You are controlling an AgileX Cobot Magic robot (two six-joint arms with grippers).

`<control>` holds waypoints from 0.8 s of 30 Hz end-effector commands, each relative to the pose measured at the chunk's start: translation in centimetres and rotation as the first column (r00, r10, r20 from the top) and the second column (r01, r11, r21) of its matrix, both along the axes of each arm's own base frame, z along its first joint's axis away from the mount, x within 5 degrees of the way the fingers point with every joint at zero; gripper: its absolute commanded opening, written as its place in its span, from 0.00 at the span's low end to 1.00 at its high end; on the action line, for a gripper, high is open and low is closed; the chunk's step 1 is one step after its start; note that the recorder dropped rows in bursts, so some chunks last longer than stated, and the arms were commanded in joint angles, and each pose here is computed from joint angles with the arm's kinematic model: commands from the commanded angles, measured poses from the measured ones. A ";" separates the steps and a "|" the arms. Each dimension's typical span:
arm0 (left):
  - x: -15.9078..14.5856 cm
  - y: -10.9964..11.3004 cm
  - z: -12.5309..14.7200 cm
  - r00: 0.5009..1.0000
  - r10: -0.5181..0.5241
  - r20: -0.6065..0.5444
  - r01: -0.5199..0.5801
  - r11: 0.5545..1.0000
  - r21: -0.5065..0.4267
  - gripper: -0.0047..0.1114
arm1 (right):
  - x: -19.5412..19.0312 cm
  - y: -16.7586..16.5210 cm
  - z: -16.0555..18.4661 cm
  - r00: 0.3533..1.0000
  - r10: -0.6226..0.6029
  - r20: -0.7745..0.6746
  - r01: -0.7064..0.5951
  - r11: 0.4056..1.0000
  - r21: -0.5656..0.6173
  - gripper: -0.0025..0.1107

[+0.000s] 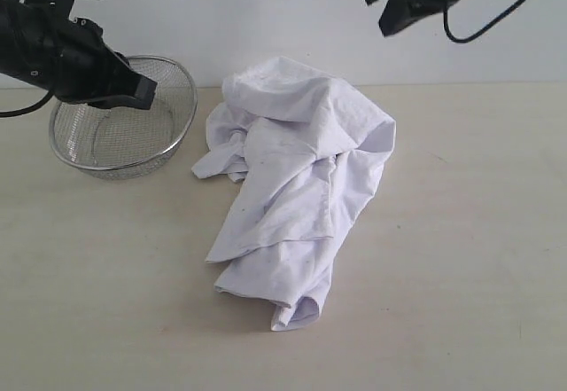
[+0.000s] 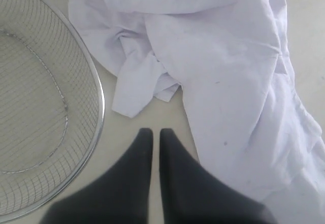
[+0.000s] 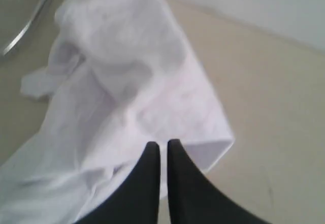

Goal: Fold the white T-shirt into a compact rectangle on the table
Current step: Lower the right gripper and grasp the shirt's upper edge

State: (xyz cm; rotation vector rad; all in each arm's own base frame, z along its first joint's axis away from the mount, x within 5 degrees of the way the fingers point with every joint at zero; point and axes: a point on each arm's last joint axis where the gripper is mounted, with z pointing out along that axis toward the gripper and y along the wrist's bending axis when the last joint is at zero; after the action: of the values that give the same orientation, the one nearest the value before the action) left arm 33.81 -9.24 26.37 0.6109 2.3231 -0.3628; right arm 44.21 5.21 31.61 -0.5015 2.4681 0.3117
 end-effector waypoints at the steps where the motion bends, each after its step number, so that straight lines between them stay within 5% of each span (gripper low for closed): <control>1: -0.6 -0.1 -1.2 0.999 -0.002 -0.039 0.002 1.000 0.001 0.08 | -2.4 2.9 -2.1 0.969 0.160 -0.188 -0.168 0.985 -0.027 0.02; 9: -5.9 1.2 -4.1 0.986 0.130 -0.105 -0.135 0.990 -0.043 0.08 | -6.6 9.4 -9.5 0.886 0.272 -0.375 -0.306 0.952 -0.032 0.02; 13: -9.3 2.5 -2.9 0.969 0.247 0.000 -0.245 0.963 -0.114 0.08 | -8.4 9.3 -11.1 0.882 0.237 -0.406 -0.281 0.958 -0.051 0.02; 18: -11.0 3.0 -3.1 0.963 0.271 0.020 -0.266 0.957 -0.119 0.08 | -9.4 8.8 -11.9 0.902 0.213 -0.376 -0.256 0.964 -0.069 0.03; 24: -10.7 2.9 -4.7 0.960 0.276 -0.049 -0.279 0.954 -0.105 0.08 | -8.9 9.0 -13.0 0.917 0.177 -0.357 -0.208 0.977 -0.049 0.29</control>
State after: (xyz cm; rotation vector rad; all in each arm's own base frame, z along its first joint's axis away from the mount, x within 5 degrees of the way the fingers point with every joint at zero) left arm 23.00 -6.16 22.17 0.2552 2.3418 -0.3454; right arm 34.95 14.14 18.78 -0.8391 2.8178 0.4084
